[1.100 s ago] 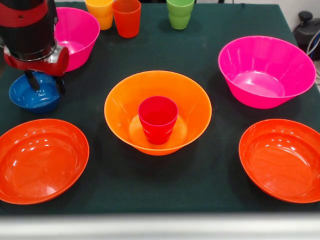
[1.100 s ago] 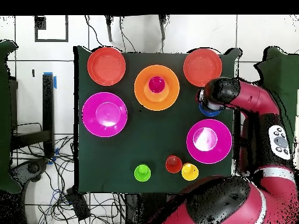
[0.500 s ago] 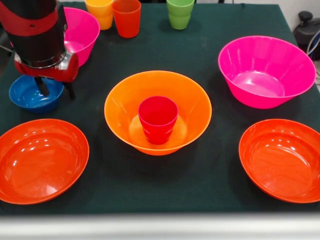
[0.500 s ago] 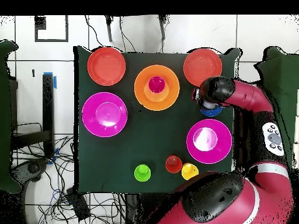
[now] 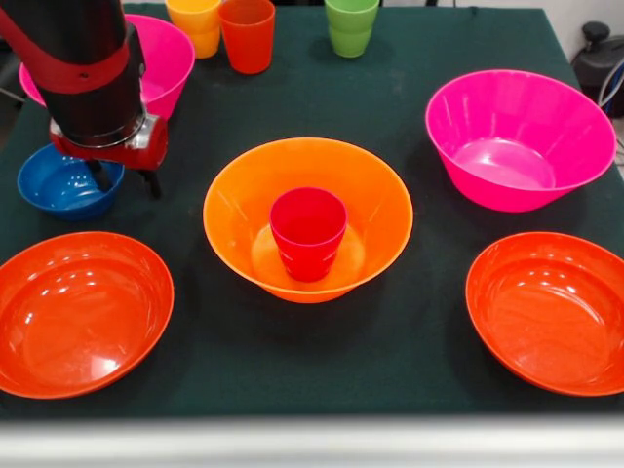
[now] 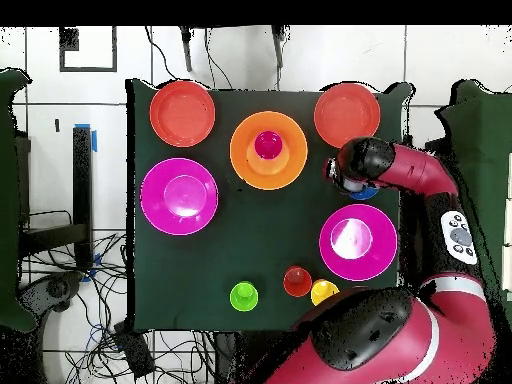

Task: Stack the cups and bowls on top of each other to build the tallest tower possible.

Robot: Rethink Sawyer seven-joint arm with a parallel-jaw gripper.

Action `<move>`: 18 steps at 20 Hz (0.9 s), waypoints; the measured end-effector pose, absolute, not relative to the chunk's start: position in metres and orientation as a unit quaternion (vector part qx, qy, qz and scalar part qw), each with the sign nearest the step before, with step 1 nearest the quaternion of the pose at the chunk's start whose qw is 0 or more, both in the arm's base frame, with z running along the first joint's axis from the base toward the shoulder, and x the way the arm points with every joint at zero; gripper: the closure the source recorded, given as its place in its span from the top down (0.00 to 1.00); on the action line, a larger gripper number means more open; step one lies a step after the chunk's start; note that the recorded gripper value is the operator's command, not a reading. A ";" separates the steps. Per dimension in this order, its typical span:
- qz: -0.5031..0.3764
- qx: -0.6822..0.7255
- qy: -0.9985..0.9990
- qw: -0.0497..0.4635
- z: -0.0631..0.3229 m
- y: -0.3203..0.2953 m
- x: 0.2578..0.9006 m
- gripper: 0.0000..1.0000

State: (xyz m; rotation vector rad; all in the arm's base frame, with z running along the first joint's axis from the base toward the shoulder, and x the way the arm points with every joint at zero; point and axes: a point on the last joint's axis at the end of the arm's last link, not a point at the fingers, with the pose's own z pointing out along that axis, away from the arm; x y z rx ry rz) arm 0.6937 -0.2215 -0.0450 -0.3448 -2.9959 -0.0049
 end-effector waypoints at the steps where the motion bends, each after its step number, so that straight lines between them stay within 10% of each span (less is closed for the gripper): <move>1: -0.002 -0.115 -0.991 0.067 -0.050 -0.222 0.690 0.00; 18: 0.031 -0.126 -0.990 0.048 -0.027 -0.255 0.701 0.00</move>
